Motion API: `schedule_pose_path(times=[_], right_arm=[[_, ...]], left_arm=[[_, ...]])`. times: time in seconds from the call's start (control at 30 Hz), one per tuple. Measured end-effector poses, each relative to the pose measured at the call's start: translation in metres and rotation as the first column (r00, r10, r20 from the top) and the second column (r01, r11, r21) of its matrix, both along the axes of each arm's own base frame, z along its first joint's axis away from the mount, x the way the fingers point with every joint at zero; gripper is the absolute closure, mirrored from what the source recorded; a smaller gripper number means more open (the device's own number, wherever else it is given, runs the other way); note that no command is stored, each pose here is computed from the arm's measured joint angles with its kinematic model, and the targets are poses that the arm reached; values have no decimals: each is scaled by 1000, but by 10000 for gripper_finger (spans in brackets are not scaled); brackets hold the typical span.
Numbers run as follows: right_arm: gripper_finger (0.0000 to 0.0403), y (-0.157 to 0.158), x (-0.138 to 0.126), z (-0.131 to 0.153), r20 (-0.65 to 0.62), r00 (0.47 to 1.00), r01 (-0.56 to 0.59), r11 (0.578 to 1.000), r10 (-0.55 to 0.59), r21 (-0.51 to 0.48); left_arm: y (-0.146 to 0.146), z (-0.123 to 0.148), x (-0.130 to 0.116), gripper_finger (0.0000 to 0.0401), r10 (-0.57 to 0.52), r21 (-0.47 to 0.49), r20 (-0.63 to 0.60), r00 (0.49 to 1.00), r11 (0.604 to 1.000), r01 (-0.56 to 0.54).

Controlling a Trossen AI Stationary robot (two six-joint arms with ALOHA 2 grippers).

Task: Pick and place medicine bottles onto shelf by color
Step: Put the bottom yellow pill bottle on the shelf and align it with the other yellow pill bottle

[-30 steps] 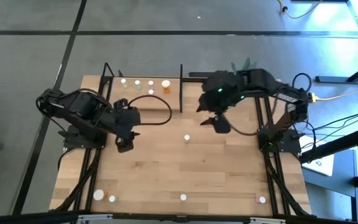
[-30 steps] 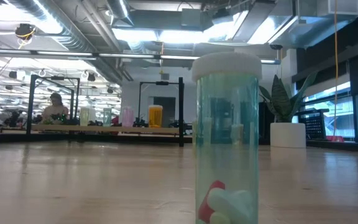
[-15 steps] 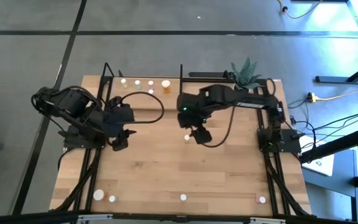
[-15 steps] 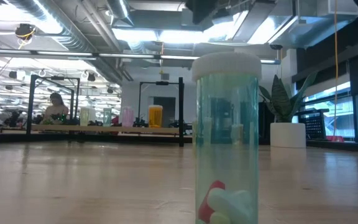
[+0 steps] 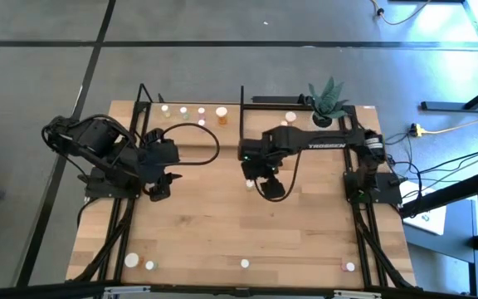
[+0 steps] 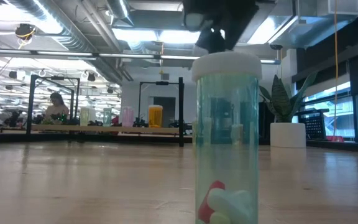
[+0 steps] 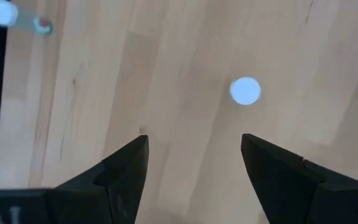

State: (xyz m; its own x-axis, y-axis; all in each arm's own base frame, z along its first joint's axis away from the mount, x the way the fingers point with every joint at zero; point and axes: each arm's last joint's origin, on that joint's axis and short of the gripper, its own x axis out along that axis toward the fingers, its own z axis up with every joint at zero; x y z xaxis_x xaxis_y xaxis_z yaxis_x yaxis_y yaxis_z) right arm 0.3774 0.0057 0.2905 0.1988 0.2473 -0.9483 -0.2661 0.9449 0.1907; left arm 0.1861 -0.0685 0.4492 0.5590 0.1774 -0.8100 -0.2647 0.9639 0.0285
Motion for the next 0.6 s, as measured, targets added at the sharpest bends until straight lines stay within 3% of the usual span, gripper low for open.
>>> schedule_pose_path(times=[0.13, 0.33, 0.47, 0.6], right_arm=[[144, 0, -11, -18, 88, 990, 109, 994, -111, 25], [144, 8, -32, -56, 160, 955, 256, 966, -250, -16], [144, 16, -38, -80, 230, 910, 342, 938, -344, 50], [144, 26, -44, -104, 280, 859, 433, 900, -428, 47]], left_arm=[[0, 0, 0, 189, 0, 0, 0, 1000, 1000, 0], [0, 0, 0, 188, 1, 3, 1, 1000, 1000, -1], [1, 0, 0, 190, 7, 10, 5, 1000, 1000, -7], [1, 0, 0, 190, 8, 11, 5, 1000, 1000, -8]])
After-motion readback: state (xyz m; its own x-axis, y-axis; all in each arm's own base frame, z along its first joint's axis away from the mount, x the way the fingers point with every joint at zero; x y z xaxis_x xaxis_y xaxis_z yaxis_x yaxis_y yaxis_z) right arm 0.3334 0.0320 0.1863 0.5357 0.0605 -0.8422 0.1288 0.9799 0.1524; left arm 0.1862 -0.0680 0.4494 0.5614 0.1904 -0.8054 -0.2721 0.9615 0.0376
